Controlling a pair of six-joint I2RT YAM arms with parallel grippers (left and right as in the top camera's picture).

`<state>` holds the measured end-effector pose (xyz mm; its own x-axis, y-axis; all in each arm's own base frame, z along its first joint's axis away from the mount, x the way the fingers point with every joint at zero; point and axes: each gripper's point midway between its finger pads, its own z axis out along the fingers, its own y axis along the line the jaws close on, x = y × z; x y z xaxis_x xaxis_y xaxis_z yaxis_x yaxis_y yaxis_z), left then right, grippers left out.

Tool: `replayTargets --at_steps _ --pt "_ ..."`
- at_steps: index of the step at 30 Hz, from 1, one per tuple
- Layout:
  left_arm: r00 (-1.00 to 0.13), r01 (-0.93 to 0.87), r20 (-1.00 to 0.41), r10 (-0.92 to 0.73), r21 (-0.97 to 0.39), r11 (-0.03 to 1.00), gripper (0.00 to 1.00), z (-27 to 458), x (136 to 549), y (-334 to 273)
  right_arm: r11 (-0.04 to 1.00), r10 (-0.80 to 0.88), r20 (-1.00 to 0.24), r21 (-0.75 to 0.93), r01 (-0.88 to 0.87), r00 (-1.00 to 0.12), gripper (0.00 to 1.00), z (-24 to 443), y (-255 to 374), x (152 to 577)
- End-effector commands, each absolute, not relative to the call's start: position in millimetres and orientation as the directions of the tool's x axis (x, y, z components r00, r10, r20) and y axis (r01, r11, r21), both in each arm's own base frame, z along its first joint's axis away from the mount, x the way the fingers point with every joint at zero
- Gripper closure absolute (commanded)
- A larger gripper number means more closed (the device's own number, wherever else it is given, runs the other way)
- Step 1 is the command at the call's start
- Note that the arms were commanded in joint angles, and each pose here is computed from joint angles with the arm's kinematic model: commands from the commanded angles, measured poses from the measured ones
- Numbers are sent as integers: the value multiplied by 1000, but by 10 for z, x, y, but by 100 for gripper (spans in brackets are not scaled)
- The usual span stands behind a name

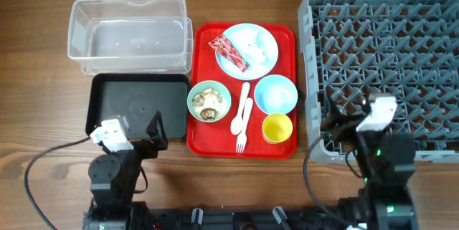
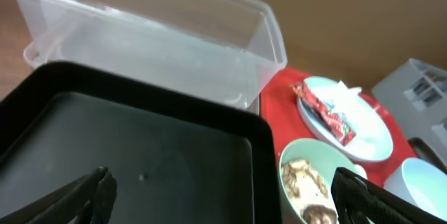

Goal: Sort waste into correct bins and load items into the dishwasher rack
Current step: 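Raise both arms from rest toward the red tray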

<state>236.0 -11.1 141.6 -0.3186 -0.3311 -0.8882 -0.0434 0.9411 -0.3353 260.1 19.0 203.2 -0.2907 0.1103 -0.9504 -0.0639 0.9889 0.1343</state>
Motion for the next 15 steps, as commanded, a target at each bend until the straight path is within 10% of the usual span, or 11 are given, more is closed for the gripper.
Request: replayTargets --at_steps 1,15 --pt "-371 -61 -867 -332 -334 941 0 1674 2399 -117 977 124 -912 182 -115 -390 0 2205 327 2706" --pt "-807 -213 -488 -333 -285 934 0 1843 2478 -207 968 112 -616 244 -54 -780 0 1831 419 2763"
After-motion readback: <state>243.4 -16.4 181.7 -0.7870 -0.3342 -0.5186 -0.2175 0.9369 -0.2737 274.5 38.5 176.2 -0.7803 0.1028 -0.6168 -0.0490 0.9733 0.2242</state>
